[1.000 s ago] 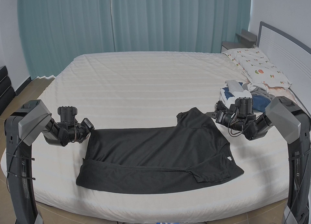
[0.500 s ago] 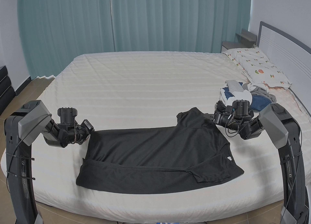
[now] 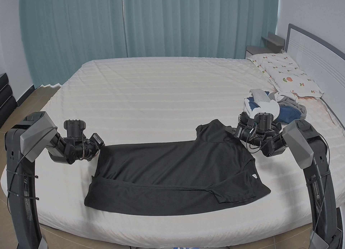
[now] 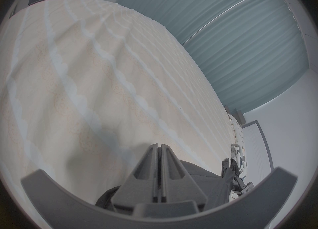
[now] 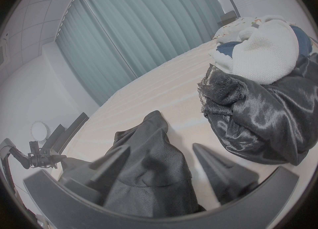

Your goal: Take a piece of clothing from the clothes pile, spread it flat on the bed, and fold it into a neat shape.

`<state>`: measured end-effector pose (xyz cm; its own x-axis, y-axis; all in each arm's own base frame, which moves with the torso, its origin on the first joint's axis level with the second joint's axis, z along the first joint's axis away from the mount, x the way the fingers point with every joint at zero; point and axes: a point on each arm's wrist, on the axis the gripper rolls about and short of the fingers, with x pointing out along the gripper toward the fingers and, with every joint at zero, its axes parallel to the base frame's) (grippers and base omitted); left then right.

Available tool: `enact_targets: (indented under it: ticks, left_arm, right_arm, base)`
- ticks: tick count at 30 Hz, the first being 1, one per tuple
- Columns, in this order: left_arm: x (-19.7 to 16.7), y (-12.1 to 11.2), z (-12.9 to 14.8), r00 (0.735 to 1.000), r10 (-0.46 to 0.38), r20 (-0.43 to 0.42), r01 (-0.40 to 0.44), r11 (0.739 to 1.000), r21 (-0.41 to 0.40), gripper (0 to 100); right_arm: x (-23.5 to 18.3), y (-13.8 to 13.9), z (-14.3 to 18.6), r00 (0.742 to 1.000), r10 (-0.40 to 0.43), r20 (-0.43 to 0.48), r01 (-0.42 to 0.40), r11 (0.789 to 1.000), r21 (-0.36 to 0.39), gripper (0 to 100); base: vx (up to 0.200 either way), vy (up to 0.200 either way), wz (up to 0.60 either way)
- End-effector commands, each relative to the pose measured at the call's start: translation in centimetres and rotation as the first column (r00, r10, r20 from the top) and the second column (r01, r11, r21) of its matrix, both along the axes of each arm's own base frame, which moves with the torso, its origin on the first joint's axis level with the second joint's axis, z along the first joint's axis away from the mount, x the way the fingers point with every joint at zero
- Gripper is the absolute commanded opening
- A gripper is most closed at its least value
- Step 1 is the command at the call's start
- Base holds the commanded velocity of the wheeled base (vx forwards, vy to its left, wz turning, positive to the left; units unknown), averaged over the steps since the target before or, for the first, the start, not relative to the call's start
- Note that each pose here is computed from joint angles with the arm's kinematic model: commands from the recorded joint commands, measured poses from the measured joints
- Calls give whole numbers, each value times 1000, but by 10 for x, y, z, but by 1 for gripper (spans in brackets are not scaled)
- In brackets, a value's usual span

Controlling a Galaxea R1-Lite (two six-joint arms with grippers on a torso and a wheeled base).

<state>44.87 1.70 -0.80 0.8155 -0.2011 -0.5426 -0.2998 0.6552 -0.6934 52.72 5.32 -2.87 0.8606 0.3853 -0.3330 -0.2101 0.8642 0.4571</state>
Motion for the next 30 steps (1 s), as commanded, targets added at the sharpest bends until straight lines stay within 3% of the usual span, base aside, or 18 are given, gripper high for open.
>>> enact_targets:
  ticks: [1, 13, 20, 30]
  left_arm:
    - [0, 1, 0, 1000, 3, 1, -3, 1000, -1, 0]
    - [3, 1, 7, 1000, 21, 17, -20, 999, -27, 0]
    - [2, 2, 22, 994, 26, 102, -24, 1000, -20, 0]
    - [-4, 15, 34, 991, 54, 124, -52, 998, -24, 0]
  right_arm:
    - [1, 0, 0, 1000, -3, 2, 3, 1000, 7, 0]
    - [-12, -11, 14, 999, -35, 22, 34, 998, 51, 0]
    - [-21, -14, 33, 997, -50, 62, 45, 996, 80, 0]
    - [-36, -12, 49, 991, -54, 126, 39, 992, 117, 0]
  base:
    - [0, 0, 0]
    - [0, 0, 0]
    - [0, 0, 0]
    - [0, 0, 0]
